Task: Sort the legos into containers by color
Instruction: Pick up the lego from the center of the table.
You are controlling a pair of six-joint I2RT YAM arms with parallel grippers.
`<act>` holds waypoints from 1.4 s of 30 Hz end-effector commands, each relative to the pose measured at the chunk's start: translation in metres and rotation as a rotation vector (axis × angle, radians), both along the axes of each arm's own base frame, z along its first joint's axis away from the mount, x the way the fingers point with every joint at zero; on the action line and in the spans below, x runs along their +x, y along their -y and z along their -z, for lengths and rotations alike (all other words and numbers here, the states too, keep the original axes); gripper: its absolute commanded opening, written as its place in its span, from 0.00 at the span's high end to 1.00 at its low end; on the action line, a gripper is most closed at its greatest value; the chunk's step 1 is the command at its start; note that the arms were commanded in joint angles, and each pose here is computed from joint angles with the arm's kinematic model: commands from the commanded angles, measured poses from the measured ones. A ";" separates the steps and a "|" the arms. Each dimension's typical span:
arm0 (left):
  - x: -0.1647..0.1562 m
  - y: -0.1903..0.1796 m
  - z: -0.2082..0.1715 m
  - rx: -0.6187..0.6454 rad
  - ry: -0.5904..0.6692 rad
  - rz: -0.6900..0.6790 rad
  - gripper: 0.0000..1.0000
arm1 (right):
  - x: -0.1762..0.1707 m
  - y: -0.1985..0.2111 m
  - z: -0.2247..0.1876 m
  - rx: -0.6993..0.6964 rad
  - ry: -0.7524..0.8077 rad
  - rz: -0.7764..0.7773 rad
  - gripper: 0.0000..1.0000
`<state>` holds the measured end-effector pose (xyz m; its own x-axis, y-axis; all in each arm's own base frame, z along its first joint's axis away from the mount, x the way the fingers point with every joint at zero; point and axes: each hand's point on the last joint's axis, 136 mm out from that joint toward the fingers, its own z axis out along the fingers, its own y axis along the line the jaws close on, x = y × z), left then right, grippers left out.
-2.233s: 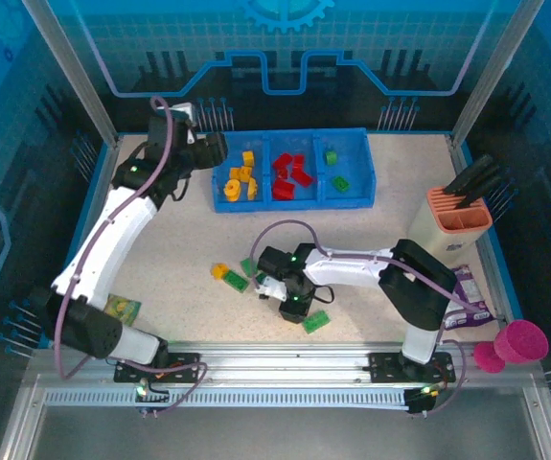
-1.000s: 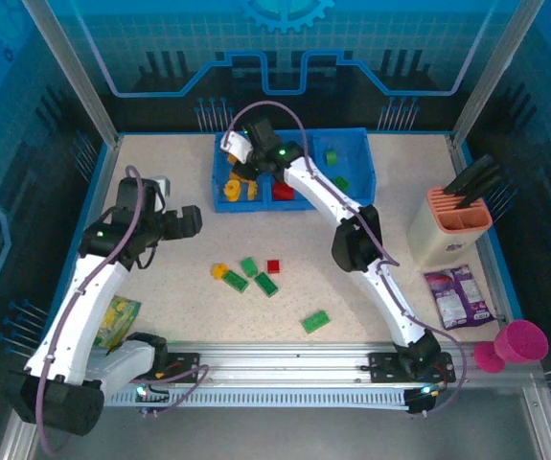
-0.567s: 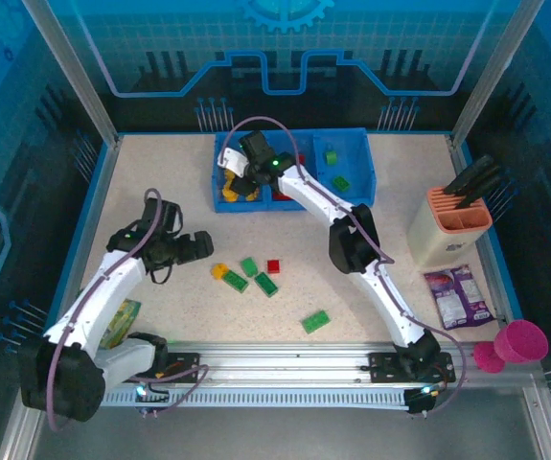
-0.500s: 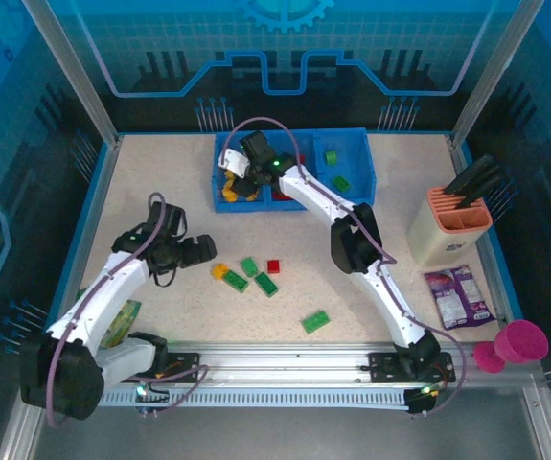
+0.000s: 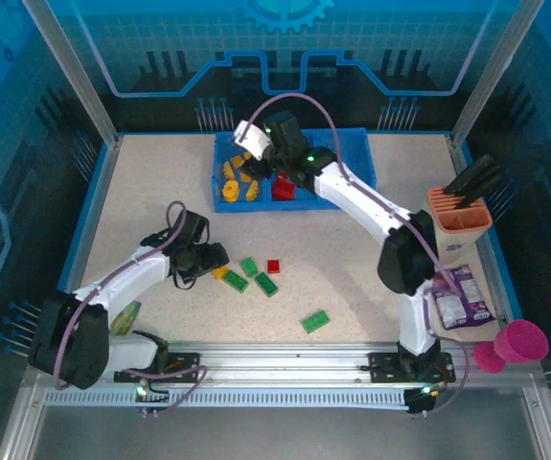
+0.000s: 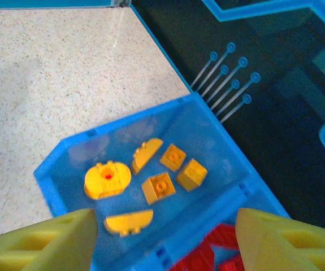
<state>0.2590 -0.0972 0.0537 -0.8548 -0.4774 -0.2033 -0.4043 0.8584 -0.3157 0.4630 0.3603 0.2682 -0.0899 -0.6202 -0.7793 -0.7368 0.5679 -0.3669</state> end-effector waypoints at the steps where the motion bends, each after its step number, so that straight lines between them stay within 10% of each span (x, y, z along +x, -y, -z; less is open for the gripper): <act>1: 0.007 0.004 0.007 0.006 -0.025 -0.039 0.27 | -0.013 0.024 0.014 0.016 -0.066 0.105 0.32; 26: -0.010 0.032 0.053 0.064 -0.254 -0.050 0.68 | -0.042 0.087 0.054 -0.029 -0.205 0.267 0.30; 42: 0.111 0.036 -0.086 0.128 0.108 0.088 0.68 | -0.151 0.121 0.114 0.049 -0.593 0.327 0.30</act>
<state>0.3625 -0.1443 0.1378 -0.8440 -0.4235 -0.3291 -0.3292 0.8935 -0.3054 0.3451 0.2404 0.1613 -0.6051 -0.5000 -0.6196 -0.6163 0.7868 -0.0331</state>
